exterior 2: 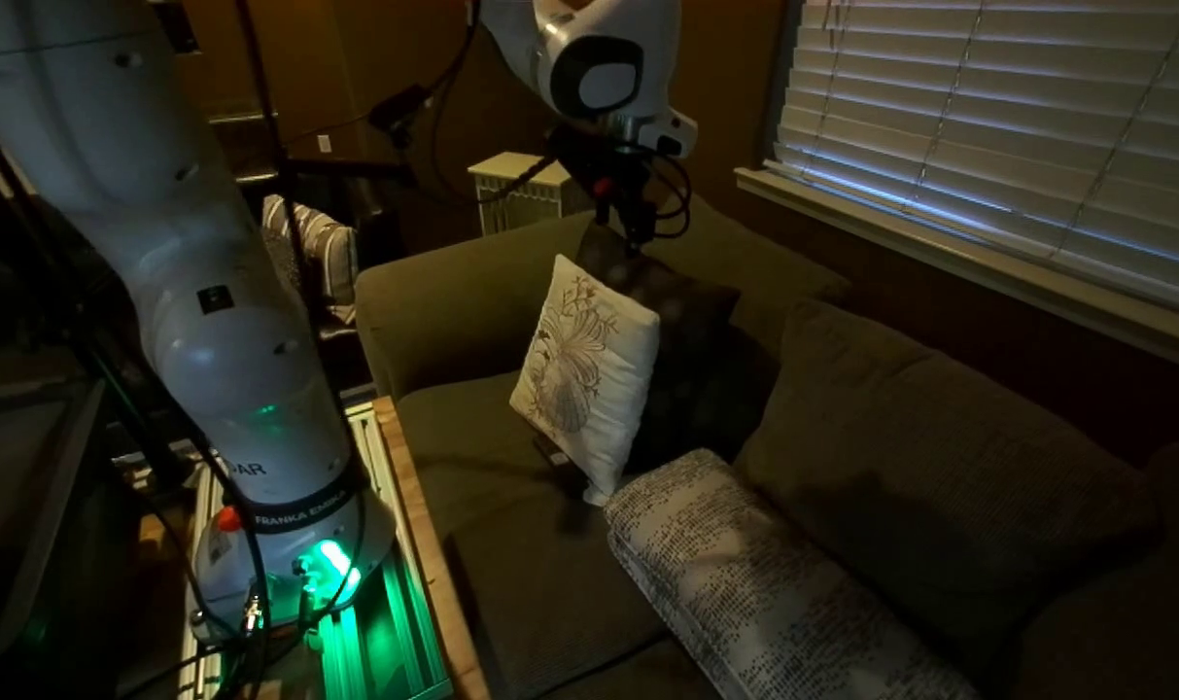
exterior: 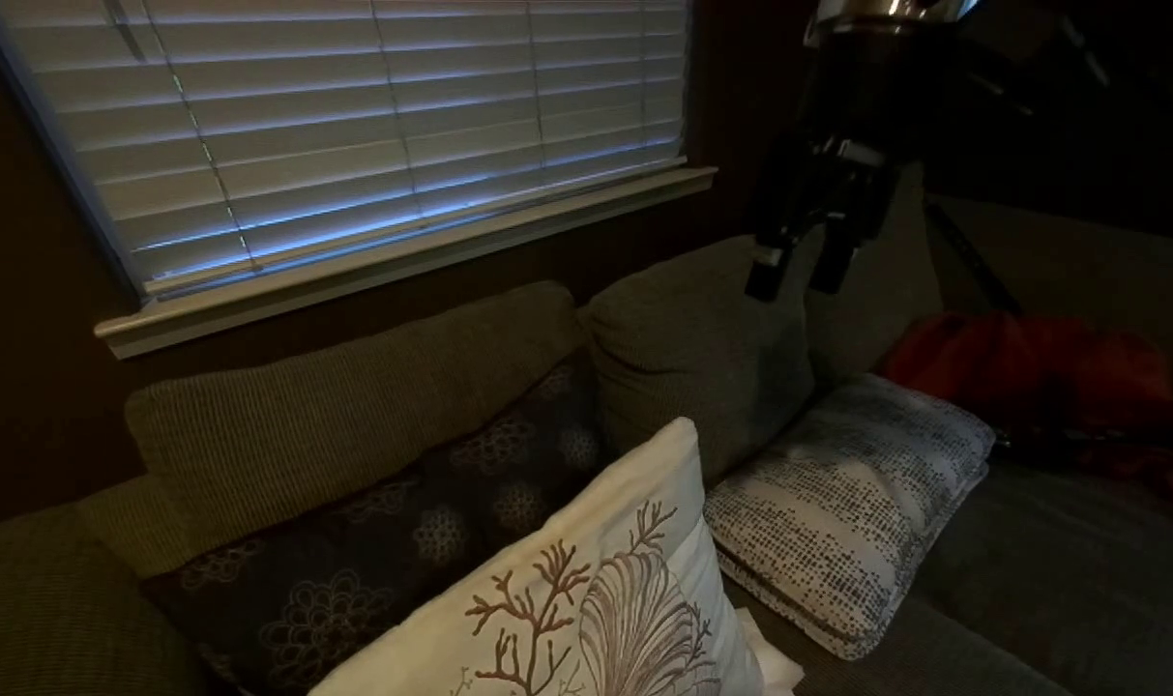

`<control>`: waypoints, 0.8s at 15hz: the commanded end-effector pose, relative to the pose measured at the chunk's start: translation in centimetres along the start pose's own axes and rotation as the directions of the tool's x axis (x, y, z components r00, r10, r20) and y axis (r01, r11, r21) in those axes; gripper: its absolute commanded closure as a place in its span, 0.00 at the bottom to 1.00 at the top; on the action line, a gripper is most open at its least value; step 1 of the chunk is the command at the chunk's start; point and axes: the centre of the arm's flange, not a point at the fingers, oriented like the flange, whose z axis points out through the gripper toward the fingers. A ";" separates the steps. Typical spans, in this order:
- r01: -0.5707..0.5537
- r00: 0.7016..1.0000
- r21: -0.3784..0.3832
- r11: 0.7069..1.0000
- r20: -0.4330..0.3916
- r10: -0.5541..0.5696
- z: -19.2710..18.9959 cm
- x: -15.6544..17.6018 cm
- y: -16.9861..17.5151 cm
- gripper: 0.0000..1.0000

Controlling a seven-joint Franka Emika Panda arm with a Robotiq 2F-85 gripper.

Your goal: Put the brown pillow on the white pillow

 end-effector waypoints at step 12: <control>0.070 0.997 -0.011 0.998 0.017 -0.070 3.9 2.6 -2.5 0.00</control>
